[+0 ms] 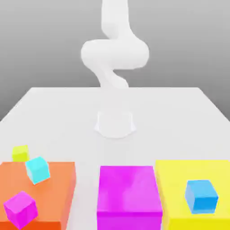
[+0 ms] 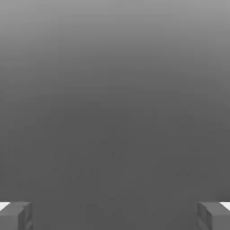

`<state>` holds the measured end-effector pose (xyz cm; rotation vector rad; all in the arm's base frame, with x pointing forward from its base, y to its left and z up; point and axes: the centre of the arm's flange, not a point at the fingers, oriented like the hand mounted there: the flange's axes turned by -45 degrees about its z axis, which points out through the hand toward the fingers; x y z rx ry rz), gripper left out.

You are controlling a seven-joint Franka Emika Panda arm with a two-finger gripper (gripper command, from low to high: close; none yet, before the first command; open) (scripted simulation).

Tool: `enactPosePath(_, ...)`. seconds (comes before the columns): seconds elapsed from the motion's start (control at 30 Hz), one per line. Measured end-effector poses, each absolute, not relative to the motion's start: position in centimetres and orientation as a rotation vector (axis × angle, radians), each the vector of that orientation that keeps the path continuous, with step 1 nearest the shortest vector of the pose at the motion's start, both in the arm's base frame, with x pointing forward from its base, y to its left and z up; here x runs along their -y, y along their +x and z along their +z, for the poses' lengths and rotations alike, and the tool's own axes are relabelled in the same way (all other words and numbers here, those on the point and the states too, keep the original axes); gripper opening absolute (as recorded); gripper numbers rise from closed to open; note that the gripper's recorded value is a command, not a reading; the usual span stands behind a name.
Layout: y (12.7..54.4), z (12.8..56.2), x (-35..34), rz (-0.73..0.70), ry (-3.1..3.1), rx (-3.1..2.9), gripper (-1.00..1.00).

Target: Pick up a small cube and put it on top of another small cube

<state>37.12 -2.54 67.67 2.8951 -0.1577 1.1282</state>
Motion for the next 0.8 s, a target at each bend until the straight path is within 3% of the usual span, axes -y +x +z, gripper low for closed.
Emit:
enactPosePath(0.17, 40.6, 60.2, 8.8, 0.93, 2.875, 0.433, 0.0)
enactPosePath(0.37, 41.3, 51.0, 17.1, 0.707, 2.832, 0.748, 0.0)
enactPosePath(0.57, 38.6, 41.5, 24.8, 0.493, 2.771, 1.062, 0.0)
enactPosePath(0.8, 31.9, 31.0, 31.2, 0.259, 2.674, 1.429, 0.0)
